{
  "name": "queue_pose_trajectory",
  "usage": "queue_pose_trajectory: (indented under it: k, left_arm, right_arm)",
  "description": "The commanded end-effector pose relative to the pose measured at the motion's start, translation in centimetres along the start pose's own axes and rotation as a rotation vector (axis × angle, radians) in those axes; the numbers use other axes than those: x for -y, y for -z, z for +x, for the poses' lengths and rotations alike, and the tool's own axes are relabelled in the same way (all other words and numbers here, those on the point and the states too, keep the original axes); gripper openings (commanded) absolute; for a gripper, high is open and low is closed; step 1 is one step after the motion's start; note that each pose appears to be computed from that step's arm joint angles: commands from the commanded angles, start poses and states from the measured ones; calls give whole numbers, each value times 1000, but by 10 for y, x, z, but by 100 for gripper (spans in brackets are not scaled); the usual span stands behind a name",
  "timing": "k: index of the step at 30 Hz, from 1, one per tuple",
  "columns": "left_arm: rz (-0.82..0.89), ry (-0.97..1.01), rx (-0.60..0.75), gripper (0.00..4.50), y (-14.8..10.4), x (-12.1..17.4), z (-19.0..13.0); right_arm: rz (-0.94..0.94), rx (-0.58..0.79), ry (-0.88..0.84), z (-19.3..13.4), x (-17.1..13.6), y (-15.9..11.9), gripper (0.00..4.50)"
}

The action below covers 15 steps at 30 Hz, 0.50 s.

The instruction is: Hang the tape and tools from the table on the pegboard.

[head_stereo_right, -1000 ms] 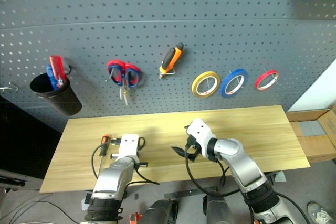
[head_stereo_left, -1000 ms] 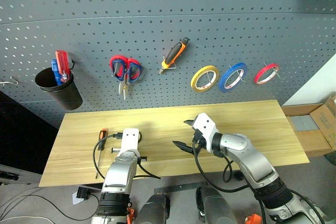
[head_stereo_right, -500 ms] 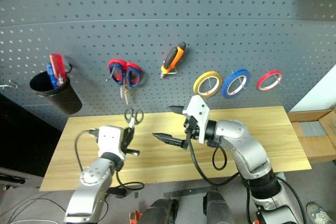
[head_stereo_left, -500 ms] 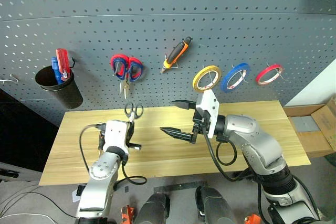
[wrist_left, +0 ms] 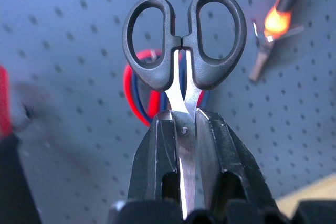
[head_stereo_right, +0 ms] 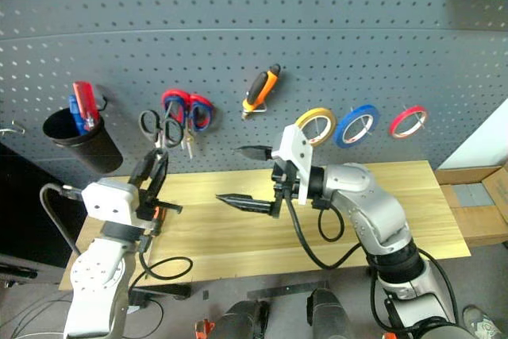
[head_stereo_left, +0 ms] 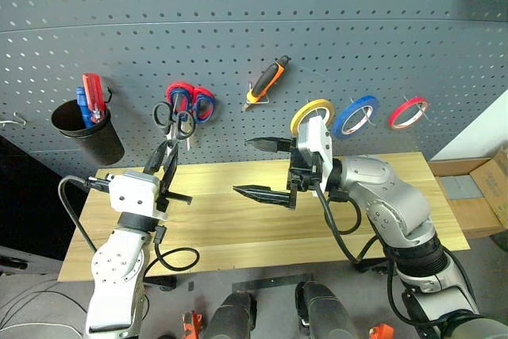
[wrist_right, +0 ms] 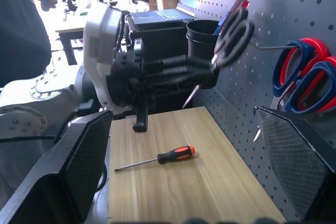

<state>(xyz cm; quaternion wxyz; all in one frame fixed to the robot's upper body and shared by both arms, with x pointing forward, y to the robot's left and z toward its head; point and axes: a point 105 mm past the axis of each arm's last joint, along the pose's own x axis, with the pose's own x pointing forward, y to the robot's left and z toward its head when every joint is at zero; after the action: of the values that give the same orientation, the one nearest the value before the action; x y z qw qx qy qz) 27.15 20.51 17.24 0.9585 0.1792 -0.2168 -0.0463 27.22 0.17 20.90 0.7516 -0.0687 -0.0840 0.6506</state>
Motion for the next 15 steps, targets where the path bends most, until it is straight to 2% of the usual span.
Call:
queue_pose_trajectory:
  k: [1,7,15]
  left_arm:
    - [28,-48,38,17,-8,-5,3]
    - [26,-61,18,17,0,-2,16]
    - [-9,-31,-12,17,17,16,28]
  right_arm:
    - [-60,37,-22,4,-1,-14,450]
    - [-73,38,-24,5,-1,-15,450]
    - [-91,44,-10,6,-2,-20,450]
